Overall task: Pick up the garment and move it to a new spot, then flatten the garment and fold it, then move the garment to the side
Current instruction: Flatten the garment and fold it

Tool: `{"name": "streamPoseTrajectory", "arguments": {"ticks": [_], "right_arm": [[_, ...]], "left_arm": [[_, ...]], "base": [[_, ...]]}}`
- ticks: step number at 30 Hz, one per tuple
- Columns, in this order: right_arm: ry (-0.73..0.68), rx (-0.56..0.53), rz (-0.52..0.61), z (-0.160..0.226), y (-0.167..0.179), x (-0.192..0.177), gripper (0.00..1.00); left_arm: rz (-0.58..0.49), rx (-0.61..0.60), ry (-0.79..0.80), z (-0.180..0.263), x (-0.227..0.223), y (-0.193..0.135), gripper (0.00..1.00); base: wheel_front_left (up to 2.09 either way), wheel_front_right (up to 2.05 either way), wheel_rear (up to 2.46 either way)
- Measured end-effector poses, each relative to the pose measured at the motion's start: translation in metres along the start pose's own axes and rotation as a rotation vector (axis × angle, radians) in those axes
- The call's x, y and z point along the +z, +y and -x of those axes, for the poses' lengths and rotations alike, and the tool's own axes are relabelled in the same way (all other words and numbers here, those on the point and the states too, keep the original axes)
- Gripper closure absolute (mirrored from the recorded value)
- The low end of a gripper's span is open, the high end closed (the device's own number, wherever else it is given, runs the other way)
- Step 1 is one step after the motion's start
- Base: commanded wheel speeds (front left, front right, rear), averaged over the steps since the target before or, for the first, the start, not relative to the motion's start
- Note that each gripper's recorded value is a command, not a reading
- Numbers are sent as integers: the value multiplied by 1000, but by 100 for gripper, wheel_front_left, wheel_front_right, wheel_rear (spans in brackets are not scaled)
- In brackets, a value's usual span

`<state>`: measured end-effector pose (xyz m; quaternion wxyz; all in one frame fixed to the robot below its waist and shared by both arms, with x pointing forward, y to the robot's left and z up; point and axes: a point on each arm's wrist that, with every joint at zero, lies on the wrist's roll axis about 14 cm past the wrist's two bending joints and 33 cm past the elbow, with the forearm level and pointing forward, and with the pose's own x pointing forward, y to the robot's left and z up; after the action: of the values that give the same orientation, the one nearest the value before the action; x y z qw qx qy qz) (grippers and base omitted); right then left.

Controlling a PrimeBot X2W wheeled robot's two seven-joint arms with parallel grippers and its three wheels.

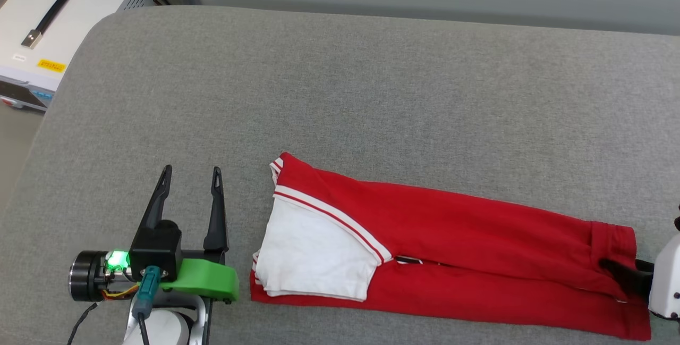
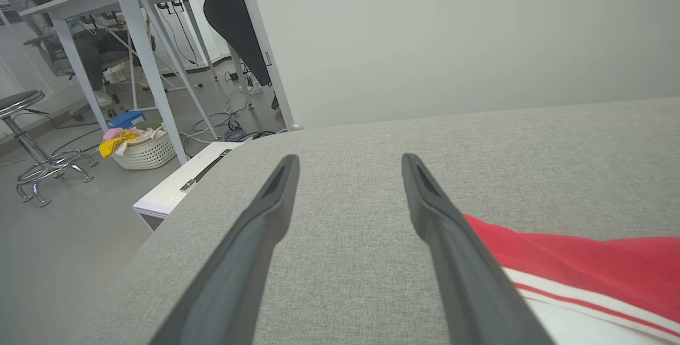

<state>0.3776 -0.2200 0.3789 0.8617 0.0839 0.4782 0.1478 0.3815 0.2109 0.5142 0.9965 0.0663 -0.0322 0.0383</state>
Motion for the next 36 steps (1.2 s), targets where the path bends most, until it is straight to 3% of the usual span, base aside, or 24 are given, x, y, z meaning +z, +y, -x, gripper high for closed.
{"name": "streamPoseTrajectory", "arguments": {"ticks": [16, 17, 18, 28, 30, 31, 32, 36], "right_arm": [[54, 120, 8, -26, 38, -13, 0], [50, 116, 15, -26, 37, -13, 93], [44, 113, 19, -26, 37, -13, 100], [-39, 41, 29, -11, 14, -6, 100], [-51, 0, 34, -4, 0, -5, 100], [-66, -151, 53, 19, -50, -2, 100], [-62, -188, 60, 25, -61, -3, 100], [-97, -219, 32, 37, -72, 2, 100]], "left_arm": [[2, 40, 18, 6, -14, -1, 0], [-3, 33, 18, 6, -14, -2, 0], [-8, 27, 17, 6, -15, -3, 0], [-24, 6, -4, 10, -8, -3, 0], [-24, 0, -5, 13, -8, -4, 0], [-29, -17, -14, 17, -5, -8, 0], [-29, -18, -16, 17, -4, -8, 0], [-30, -28, -23, 21, -2, -10, 0]], "base": [[0, 0, 0], [0, 0, 0], [0, 0, 0], [0, 0, 0], [0, 0, 0], [0, 0, 0], [0, 0, 0], [0, 0, 0]]}}
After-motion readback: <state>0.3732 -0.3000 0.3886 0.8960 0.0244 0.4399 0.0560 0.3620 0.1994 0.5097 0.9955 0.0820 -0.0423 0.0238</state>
